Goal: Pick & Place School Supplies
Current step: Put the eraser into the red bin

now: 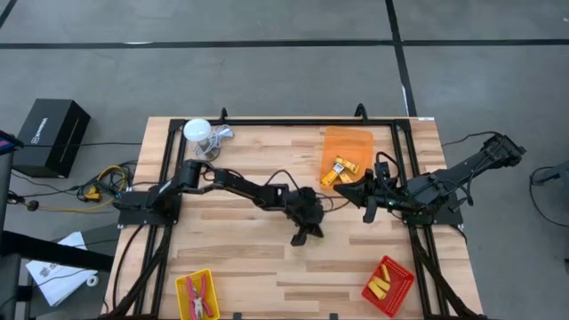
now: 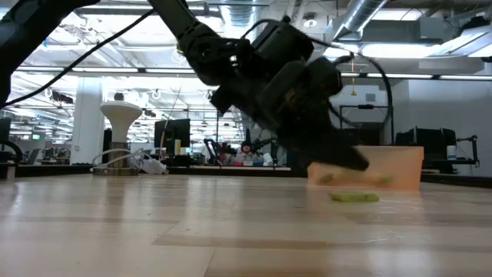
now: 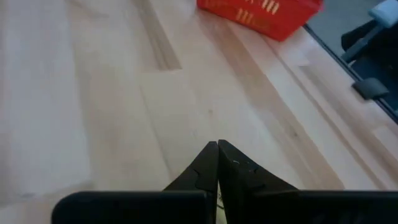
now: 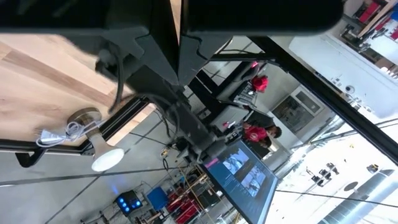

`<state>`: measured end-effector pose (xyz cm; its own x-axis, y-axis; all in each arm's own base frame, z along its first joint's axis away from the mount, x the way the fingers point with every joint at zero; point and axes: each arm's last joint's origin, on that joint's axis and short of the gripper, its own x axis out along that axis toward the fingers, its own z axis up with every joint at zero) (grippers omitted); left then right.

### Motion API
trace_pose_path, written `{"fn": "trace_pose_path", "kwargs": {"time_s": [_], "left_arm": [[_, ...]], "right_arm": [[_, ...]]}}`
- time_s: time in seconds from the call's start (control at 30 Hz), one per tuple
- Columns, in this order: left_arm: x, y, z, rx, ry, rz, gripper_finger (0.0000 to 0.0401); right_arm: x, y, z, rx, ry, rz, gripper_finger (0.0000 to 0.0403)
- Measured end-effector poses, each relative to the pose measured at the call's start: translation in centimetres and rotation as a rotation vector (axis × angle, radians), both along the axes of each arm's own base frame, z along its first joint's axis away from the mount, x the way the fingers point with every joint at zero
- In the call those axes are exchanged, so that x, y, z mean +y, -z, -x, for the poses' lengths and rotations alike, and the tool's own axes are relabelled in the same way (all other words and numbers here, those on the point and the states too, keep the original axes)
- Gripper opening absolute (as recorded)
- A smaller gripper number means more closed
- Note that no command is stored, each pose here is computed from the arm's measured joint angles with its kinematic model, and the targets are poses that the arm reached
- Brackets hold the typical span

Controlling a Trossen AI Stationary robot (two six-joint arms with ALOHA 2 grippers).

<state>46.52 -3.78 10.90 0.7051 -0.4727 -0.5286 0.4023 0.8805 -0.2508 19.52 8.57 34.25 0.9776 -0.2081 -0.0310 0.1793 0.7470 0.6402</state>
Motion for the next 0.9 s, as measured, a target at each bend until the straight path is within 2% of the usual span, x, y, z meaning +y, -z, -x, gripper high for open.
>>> {"fn": "trace_pose_path", "kwargs": {"time_s": [0.3, 0.47, 0.63, 0.9], "left_arm": [[-0.1, 0.2, 0.1, 0.011, 0.013, -0.01, 0.0], [0.4, 1.1, 0.6, 0.037, -0.028, -0.073, 0.0], [1.5, 1.8, 1.1, 0.077, -0.051, -0.079, 0.0], [1.3, 1.9, 1.2, 0.085, -0.046, -0.083, 0.0]], "right_arm": [[0.0, 0.0, 0.0, 0.001, -0.006, 0.014, 0.0], [0.0, 0.0, 0.0, 0.001, -0.006, 0.013, 0.0], [0.0, 0.0, 0.0, 0.001, -0.008, 0.013, 0.0], [0.1, 0.0, 0.0, 0.001, -0.024, 0.013, 0.0]]}}
